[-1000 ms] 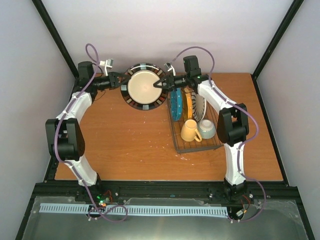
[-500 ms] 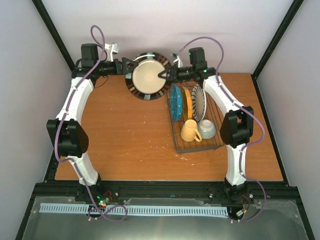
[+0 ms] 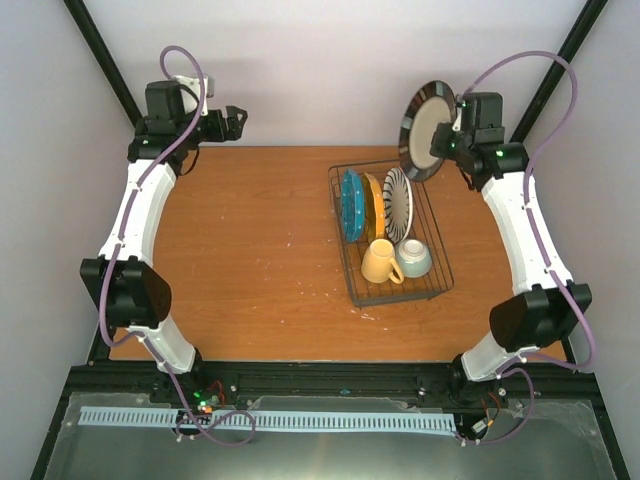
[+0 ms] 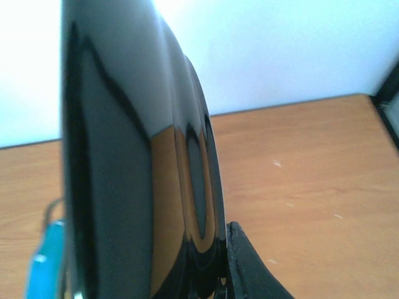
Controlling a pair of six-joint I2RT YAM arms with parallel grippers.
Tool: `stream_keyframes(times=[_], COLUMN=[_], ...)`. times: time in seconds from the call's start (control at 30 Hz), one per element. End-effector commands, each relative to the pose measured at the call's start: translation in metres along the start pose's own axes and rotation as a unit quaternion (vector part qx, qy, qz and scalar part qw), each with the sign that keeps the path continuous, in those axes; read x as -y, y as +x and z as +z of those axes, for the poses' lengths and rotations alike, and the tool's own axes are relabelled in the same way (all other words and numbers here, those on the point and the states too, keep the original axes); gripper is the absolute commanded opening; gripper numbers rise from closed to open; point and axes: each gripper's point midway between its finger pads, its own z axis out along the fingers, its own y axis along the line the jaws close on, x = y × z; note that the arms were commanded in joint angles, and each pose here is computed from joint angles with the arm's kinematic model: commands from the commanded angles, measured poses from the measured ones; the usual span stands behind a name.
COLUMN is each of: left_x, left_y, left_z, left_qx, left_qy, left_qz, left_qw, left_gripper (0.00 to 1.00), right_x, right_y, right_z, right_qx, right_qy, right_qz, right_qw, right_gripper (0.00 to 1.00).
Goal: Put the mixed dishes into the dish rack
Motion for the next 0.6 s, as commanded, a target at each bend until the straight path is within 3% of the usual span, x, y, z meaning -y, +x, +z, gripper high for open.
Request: stream_keyframes(times=[0.0, 0.57], left_x=[-0.018, -0.018], left_y=[0.014, 0.026], left_z=[0.008, 0.018], left_qx=[-0.023, -0.040], left_qy=[-0.035, -0.024], left_qz=[0.007, 0.009], left_qw=[0.999, 0.999], left_gripper=[1.00, 1.00], right_x=[0.031, 0.059], right_y=[-0.027, 0.074], right_z=[-0.037, 0.005], right_qx=[0.078, -0.067], right_qy=[0.110, 0.138], right_qz=[-0.037, -0.116], right_qw=[0.990, 0.981], right_gripper=[0.03, 0.03])
